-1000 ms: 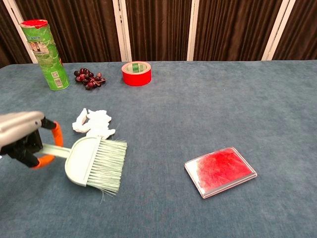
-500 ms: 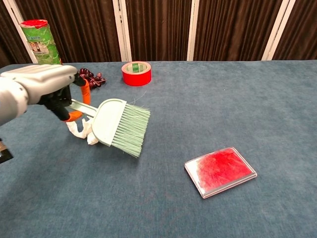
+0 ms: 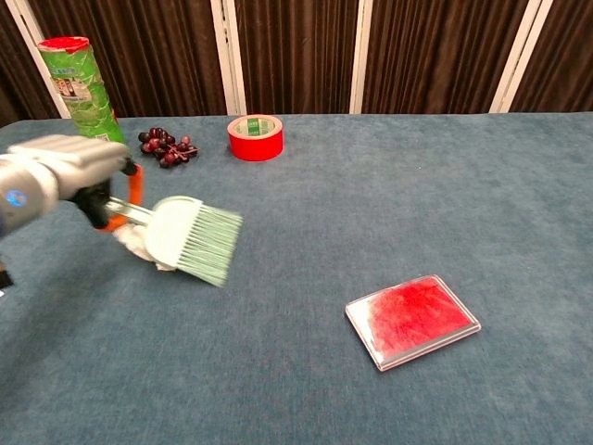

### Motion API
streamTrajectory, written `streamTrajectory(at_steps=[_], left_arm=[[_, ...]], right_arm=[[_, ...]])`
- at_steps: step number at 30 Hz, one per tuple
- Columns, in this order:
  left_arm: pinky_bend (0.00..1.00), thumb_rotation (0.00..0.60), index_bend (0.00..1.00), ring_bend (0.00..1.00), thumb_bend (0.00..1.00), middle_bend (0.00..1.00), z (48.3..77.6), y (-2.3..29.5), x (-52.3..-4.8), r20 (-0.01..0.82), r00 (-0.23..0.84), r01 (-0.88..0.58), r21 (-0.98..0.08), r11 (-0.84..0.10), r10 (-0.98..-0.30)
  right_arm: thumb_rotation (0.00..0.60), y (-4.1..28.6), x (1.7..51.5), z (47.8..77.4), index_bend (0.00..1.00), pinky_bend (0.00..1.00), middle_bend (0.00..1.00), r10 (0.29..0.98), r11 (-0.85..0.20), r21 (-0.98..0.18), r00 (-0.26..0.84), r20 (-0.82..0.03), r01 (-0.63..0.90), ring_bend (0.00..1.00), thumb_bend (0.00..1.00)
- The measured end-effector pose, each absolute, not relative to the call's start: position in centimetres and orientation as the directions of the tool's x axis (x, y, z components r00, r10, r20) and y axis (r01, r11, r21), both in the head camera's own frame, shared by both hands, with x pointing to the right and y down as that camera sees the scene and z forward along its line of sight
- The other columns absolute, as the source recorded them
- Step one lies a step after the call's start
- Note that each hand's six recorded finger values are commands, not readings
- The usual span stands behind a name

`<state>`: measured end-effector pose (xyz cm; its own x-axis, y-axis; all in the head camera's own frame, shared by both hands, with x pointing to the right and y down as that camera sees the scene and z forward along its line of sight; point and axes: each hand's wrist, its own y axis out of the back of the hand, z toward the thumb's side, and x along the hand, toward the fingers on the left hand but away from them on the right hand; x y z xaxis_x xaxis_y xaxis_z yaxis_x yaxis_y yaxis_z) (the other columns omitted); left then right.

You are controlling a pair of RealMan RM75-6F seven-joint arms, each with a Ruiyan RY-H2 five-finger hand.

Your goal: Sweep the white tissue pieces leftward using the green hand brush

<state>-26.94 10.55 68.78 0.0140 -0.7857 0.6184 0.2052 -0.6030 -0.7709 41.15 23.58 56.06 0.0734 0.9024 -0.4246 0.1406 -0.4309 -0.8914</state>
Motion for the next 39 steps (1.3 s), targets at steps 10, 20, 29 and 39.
streamTrajectory(at_steps=[10, 20, 29, 39], left_arm=[[1.0, 0.6, 0.75, 1.0, 0.73, 1.0, 64.5, 8.9, -41.4, 0.529, -0.205, 0.27, -0.778, -0.567, -0.823], [1.0, 0.6, 0.76, 1.0, 0.73, 1.0, 61.4, 8.3, -43.8, 0.493, -0.205, 0.099, -0.849, -0.519, -0.845], [1.0, 0.6, 0.76, 1.0, 0.73, 1.0, 64.2, 8.4, -32.1, 0.546, -0.013, 0.043, -0.837, -0.546, -0.838], [1.0, 0.6, 0.76, 1.0, 0.73, 1.0, 68.6, 9.5, -23.9, 0.597, 0.052, 0.109, -0.801, -0.589, -0.801]], right_arm=[[0.6, 23.8, 40.8, 55.8, 0.0, 0.0, 0.0, 0.905, -0.426, -0.897, 0.08, -0.419, 0.122, 0.0, 0.32], [0.6, 23.7, 40.1, 56.1, 0.0, 0.0, 0.0, 0.902, -0.431, -0.895, 0.098, -0.422, 0.113, 0.0, 0.32], [0.6, 23.5, 40.3, 56.2, 0.0, 0.0, 0.0, 0.901, -0.432, -0.893, 0.093, -0.423, 0.129, 0.0, 0.32], [0.6, 23.5, 41.0, 56.1, 0.0, 0.0, 0.0, 0.901, -0.434, -0.889, 0.076, -0.427, 0.146, 0.0, 0.32]])
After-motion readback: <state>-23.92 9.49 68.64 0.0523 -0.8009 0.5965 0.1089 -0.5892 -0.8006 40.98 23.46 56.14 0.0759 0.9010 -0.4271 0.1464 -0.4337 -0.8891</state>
